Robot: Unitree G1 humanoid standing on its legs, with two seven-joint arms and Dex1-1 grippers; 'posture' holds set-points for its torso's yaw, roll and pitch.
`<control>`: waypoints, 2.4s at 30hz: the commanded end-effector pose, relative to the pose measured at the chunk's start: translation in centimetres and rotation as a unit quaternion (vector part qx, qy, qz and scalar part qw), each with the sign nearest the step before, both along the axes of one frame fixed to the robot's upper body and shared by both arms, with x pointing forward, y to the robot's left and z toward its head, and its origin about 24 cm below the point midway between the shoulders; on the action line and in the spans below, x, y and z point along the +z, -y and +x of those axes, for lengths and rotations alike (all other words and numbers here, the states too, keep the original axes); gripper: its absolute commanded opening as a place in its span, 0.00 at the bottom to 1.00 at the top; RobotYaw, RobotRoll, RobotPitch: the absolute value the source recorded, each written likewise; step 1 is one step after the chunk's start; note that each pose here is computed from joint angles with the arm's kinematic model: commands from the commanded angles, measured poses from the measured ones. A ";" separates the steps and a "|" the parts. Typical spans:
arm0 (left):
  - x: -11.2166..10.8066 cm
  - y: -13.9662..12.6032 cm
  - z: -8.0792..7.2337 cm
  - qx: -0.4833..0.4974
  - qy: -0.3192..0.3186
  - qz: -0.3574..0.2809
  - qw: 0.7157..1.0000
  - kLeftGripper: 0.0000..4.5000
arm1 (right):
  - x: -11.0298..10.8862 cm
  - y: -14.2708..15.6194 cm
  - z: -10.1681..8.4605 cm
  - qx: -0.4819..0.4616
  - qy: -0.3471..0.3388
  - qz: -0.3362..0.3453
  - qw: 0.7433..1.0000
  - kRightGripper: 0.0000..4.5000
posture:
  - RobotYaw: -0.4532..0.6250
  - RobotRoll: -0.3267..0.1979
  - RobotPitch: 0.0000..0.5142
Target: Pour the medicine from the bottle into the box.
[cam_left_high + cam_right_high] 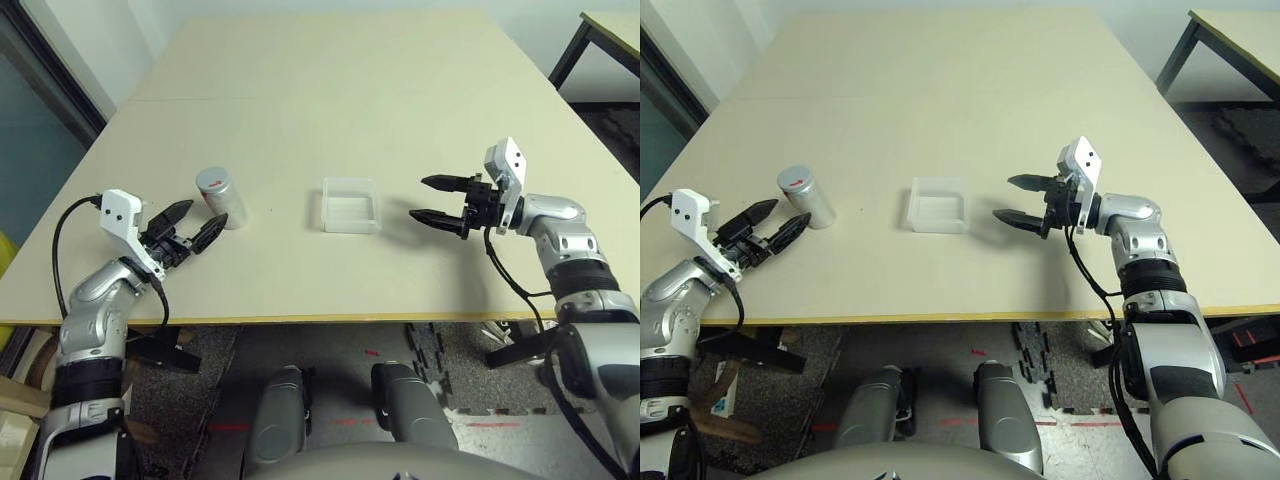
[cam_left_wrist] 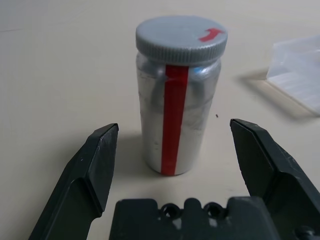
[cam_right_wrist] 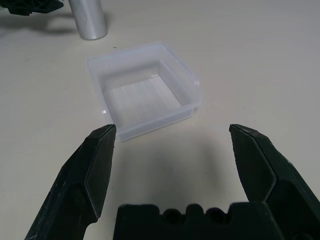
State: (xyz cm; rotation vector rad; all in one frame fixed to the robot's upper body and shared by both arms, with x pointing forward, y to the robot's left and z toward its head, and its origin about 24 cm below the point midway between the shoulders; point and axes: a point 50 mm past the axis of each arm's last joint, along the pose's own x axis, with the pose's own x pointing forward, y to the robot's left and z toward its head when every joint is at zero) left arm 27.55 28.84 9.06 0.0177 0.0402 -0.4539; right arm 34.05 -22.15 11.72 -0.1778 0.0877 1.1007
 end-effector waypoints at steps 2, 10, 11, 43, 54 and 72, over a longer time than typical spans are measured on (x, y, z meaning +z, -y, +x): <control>-0.9 0.3 0.6 -0.001 -0.004 0.011 1.000 1.00 | 0.2 0.2 -0.2 0.003 0.004 -0.008 1.000 1.00 | 0.32 0.62 0.22; -1.2 0.9 1.9 -0.007 0.002 0.017 1.000 1.00 | 0.1 0.2 -0.4 0.002 0.004 -0.008 1.000 1.00 | 0.31 0.62 0.22; -1.1 1.0 2.1 -0.007 0.003 0.017 1.000 1.00 | 0.1 0.2 -0.4 0.002 0.004 -0.008 1.000 1.00 | 0.30 0.62 0.22; -1.0 1.8 5.4 -0.017 0.012 0.022 1.000 0.79 | -0.3 0.9 -1.0 -0.009 0.002 -0.012 1.000 1.00 | 0.26 0.62 0.21; -1.2 1.8 5.3 -0.022 0.005 0.020 1.000 0.59 | -0.3 0.8 -0.8 -0.007 0.003 -0.011 1.000 1.00 | 0.26 0.62 0.21; 2.4 4.6 5.3 -0.147 0.004 0.010 0.989 0.59 | 0.1 0.1 -0.2 -0.001 0.009 -0.002 1.000 1.00 | 0.29 0.62 0.19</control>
